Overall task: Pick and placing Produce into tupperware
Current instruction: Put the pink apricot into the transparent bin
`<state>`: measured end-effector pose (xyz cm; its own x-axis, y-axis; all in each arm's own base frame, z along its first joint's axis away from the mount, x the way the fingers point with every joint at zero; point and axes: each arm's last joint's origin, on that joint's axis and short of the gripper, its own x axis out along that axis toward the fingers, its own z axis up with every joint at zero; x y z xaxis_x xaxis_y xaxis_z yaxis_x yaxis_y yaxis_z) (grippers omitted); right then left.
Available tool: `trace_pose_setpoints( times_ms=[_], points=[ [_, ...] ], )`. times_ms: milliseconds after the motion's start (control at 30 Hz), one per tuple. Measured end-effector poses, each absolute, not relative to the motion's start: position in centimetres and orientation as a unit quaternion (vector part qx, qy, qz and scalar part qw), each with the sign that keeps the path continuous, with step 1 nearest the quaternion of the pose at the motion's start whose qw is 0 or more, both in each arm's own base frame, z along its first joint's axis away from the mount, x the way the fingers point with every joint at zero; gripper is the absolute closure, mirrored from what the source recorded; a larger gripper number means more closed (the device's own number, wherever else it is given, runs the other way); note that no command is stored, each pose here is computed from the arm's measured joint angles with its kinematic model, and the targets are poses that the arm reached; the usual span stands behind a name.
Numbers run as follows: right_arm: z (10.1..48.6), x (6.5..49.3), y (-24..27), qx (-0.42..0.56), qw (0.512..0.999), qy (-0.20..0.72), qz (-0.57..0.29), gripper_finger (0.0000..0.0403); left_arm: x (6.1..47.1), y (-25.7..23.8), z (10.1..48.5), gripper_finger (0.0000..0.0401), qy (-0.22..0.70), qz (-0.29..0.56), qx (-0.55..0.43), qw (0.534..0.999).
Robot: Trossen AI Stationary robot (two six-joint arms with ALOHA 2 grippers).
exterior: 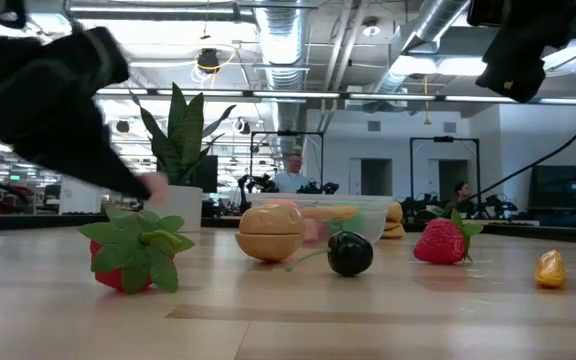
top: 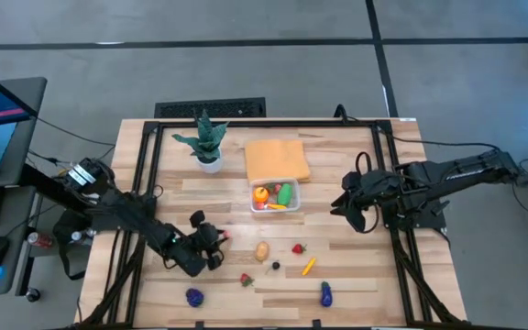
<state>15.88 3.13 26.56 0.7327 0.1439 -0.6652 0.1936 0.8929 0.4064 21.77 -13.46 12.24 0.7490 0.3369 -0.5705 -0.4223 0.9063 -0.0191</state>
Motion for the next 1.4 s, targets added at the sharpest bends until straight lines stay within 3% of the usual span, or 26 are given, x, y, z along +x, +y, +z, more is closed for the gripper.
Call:
trace_pose_setpoints(
  times_ms=[667,1000,1400],
  points=[
    [27.0,16.1,4.0,0.180,0.926,0.333,0.007,0.0274,24.5,-7.0,21.4,0.0312,0.099,0.252,-0.072,0.960],
    [27.7,16.6,4.0,0.159,0.943,0.291,0.003,0.0274,26.2,-4.8,24.1,0.0312,0.090,0.222,-0.061,0.969],
    [27.8,17.0,4.0,0.158,0.949,0.273,-0.002,0.0274,26.8,-1.6,23.7,0.0312,0.120,0.216,-0.082,0.966]
  ],
)
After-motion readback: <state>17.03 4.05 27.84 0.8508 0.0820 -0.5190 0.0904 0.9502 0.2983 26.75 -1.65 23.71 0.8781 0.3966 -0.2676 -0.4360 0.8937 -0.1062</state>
